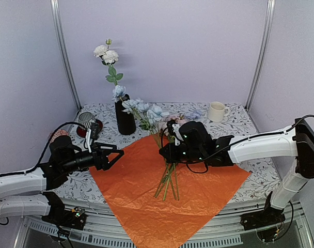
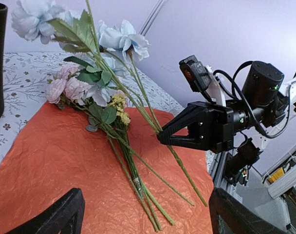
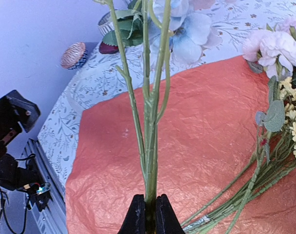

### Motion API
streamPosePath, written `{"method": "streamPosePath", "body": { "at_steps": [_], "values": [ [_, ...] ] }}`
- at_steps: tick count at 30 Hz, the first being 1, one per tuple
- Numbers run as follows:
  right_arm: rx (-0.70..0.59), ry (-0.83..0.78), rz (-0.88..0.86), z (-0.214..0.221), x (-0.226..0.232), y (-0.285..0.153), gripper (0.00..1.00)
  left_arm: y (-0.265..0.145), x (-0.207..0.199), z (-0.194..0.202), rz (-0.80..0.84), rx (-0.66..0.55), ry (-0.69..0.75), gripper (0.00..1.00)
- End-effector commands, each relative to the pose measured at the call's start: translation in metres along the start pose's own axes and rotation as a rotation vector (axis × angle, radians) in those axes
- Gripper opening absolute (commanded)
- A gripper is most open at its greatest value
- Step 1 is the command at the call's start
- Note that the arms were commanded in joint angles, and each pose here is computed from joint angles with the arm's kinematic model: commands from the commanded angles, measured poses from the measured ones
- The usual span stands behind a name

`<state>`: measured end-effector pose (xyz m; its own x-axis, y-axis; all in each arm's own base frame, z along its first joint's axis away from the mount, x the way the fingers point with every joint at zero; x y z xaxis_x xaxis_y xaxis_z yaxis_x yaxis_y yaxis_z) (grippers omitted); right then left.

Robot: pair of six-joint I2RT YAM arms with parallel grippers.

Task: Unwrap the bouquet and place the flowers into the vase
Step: Pick up the fake flower from the flattened wrapping paper, then pass from the right arm to the left

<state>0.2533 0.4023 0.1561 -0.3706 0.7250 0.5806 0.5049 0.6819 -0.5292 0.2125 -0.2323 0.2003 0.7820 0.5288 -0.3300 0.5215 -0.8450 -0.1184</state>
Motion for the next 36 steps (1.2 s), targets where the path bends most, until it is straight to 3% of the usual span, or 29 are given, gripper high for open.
{"method": "streamPosePath", "body": {
  "at_steps": [1, 20, 26, 36],
  "values": [
    [-0.117, -0.052, -0.232, -0.027, 0.045, -0.028, 0.03, 0.005, -0.022, -0.017, 0.098, -0.059, -0.024, 0.9],
    [-0.413, -0.121, -0.51, -0.055, 0.074, -0.095, 0.03, 0.025, -0.063, -0.047, 0.23, -0.152, -0.038, 0.9],
    [-0.413, -0.228, -0.573, -0.05, 0.087, -0.1, 0.03, 0.037, -0.076, -0.06, 0.267, -0.167, -0.01, 0.9],
    [-0.394, -0.233, -0.615, -0.048, 0.095, -0.099, 0.03, 0.047, -0.101, -0.076, 0.335, -0.233, 0.047, 0.92]
  ]
}}
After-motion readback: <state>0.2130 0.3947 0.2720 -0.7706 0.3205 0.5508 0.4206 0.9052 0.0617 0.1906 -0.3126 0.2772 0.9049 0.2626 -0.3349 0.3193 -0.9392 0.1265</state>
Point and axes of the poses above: each gripper's point midway between its finger pads, its own y axis out along the fingers, its own x axis along the line the jaws close on, z = x × y, the point moved 1 cm from there along -y, back along the fingers, and after that the axes turned 11 degrees about y, right-handed, at the moved point
